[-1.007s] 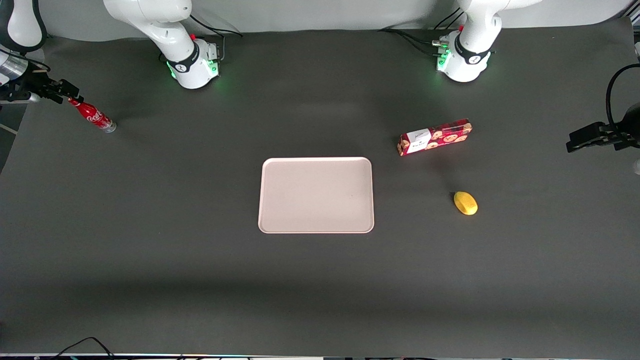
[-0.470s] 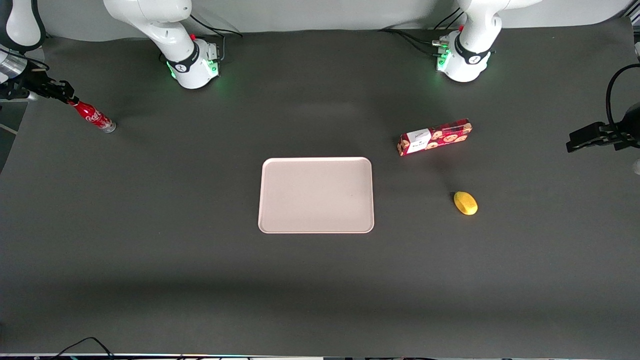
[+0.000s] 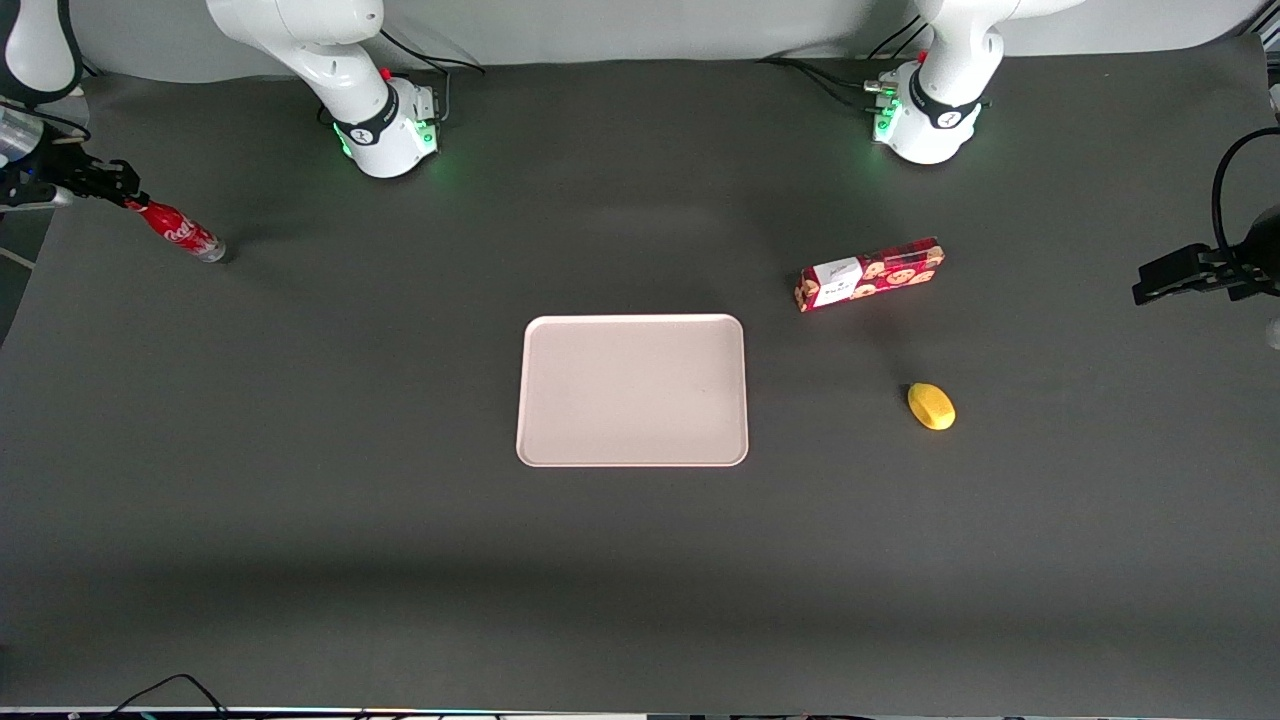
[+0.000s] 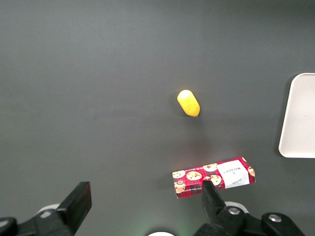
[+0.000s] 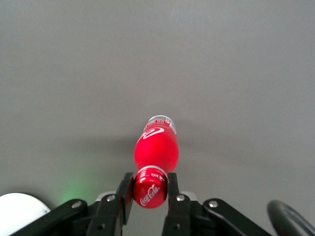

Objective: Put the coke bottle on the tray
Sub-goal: 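Lift the bottle by its cap and carry it toward the white tray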

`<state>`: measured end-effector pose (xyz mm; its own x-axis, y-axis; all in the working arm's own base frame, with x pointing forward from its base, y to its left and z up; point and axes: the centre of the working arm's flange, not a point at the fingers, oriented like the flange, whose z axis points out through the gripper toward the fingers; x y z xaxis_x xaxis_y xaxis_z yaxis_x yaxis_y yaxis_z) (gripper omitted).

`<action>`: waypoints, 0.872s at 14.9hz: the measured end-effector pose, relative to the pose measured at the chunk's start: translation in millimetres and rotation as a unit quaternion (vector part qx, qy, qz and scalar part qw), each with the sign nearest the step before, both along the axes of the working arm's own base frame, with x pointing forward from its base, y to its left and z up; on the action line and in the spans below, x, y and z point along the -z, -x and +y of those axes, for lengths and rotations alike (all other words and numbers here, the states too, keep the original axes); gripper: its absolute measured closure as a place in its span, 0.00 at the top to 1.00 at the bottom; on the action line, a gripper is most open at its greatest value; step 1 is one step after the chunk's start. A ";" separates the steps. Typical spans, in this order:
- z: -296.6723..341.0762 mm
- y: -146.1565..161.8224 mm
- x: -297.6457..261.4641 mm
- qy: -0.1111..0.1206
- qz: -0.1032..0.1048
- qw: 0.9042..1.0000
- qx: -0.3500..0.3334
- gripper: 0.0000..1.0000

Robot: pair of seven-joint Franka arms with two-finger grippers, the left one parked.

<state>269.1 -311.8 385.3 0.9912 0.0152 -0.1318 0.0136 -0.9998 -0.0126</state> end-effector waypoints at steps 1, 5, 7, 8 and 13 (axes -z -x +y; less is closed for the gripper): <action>8.4 -16.2 -23.4 0.009 0.004 1.000 -0.007 0.32; 61.8 -77.6 -127.9 0.019 -0.025 0.999 -0.028 0.32; 104.1 -103.4 -182.0 0.013 -0.031 0.999 -0.038 0.32; 129.8 -116.8 -209.2 0.007 -0.033 0.999 -0.043 0.32; 297.3 -185.0 -295.5 0.016 -0.049 0.998 -0.037 0.32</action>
<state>454.1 -14.5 680.8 0.9957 0.0856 -0.0357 0.0866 -0.9959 0.0248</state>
